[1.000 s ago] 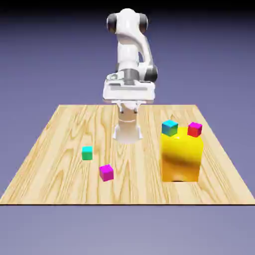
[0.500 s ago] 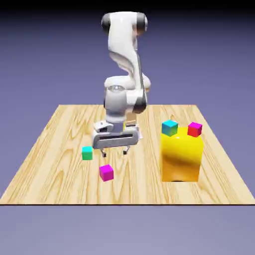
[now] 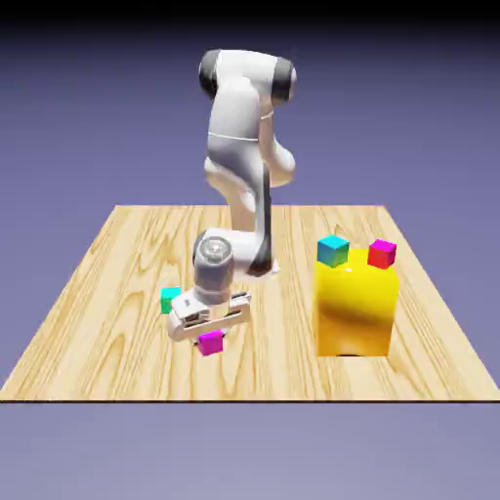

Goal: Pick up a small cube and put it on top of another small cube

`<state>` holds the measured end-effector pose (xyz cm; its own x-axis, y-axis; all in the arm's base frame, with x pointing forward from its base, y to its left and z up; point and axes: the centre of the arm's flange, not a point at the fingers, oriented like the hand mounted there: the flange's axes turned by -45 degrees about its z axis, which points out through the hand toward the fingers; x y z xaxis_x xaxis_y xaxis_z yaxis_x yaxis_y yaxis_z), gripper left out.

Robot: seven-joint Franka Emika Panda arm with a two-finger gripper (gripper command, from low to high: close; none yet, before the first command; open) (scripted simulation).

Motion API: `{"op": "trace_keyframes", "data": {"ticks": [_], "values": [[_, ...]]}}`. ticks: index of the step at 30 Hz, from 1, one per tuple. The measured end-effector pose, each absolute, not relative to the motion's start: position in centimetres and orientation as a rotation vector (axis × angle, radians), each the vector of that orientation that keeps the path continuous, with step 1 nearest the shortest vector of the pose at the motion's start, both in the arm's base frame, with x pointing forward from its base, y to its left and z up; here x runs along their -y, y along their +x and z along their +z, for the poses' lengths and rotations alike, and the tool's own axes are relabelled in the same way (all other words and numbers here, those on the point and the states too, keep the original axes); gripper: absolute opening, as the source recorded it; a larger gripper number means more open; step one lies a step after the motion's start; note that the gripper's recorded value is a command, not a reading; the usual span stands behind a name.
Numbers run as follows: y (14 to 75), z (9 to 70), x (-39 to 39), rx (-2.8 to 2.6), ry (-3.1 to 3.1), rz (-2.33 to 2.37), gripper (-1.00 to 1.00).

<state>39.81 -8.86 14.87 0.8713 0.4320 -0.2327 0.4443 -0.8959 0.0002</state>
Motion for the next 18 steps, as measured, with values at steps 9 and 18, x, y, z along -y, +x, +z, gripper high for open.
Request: {"op": "trace_keyframes", "data": {"ticks": [9, 18], "values": [[43.7, 23.6, 1.0, -1.052, 2.861, -0.428, -1.00], [43.1, 36.2, -19.5, -1.644, 2.491, -0.402, -1.00]]}}
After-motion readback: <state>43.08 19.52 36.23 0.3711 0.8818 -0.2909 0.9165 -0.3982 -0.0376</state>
